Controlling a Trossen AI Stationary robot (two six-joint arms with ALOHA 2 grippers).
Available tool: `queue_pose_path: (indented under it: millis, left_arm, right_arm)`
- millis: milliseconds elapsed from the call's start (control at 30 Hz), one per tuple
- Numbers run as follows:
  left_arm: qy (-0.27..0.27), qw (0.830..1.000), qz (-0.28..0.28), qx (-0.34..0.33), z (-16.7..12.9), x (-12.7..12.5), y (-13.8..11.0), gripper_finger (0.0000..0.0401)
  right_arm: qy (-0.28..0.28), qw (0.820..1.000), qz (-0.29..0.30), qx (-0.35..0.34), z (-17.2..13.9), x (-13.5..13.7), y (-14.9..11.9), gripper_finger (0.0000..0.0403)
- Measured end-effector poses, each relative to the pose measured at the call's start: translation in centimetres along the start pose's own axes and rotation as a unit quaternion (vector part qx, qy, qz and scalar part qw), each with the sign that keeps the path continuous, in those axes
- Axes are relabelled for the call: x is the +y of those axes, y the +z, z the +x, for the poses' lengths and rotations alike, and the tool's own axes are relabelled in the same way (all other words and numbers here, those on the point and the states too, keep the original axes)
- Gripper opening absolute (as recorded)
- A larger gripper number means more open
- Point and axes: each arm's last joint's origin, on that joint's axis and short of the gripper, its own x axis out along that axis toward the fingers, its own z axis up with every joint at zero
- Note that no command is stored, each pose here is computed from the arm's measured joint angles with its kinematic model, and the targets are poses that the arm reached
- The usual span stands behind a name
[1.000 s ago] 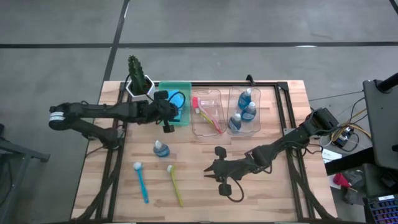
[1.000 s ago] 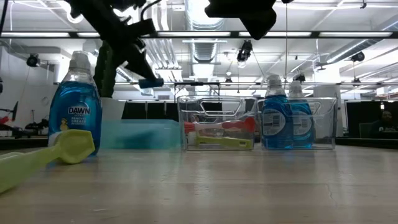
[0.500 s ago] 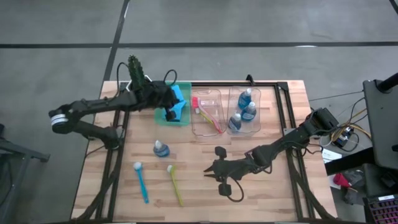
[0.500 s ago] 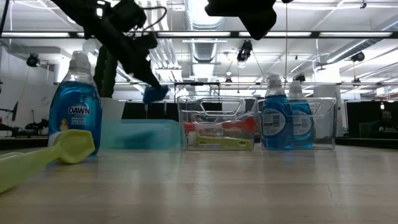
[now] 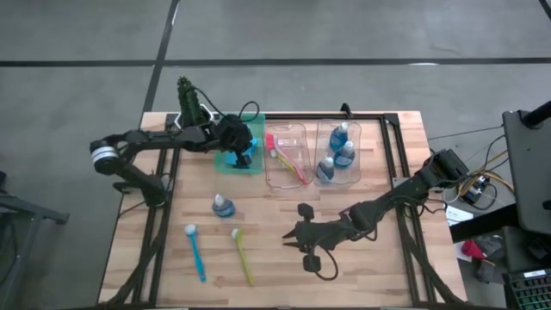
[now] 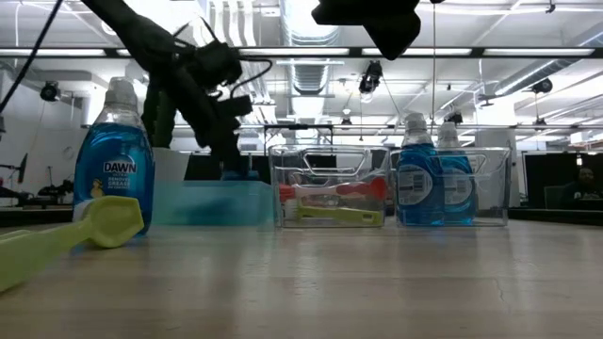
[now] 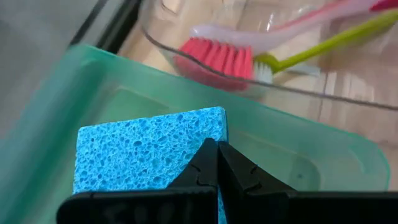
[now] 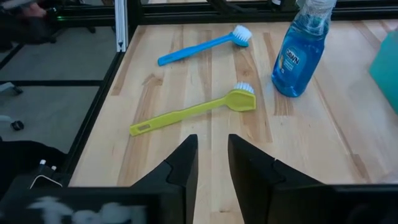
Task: Pick & Place Kitchen Sink Supplies
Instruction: Put the blue sponge into the green bin
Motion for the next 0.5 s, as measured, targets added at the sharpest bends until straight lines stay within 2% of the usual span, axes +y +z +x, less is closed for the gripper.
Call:
queue_pose_path:
  millis: [300, 500]
  left_arm:
    - [0.016, 1.000, -0.003, 0.023, 1.3, 0.0, -0.2, 0.0002]
    - [0.017, 1.000, -0.013, 0.010, 0.3, 0.2, 0.5, 0.0036]
  right_arm:
    - [0.000, 1.000, -0.002, 0.000, 0.0, 0.0, 0.0, 0.0089]
    - [0.000, 1.000, 0.000, 0.000, 0.0, 0.0, 0.0, 0.0076]
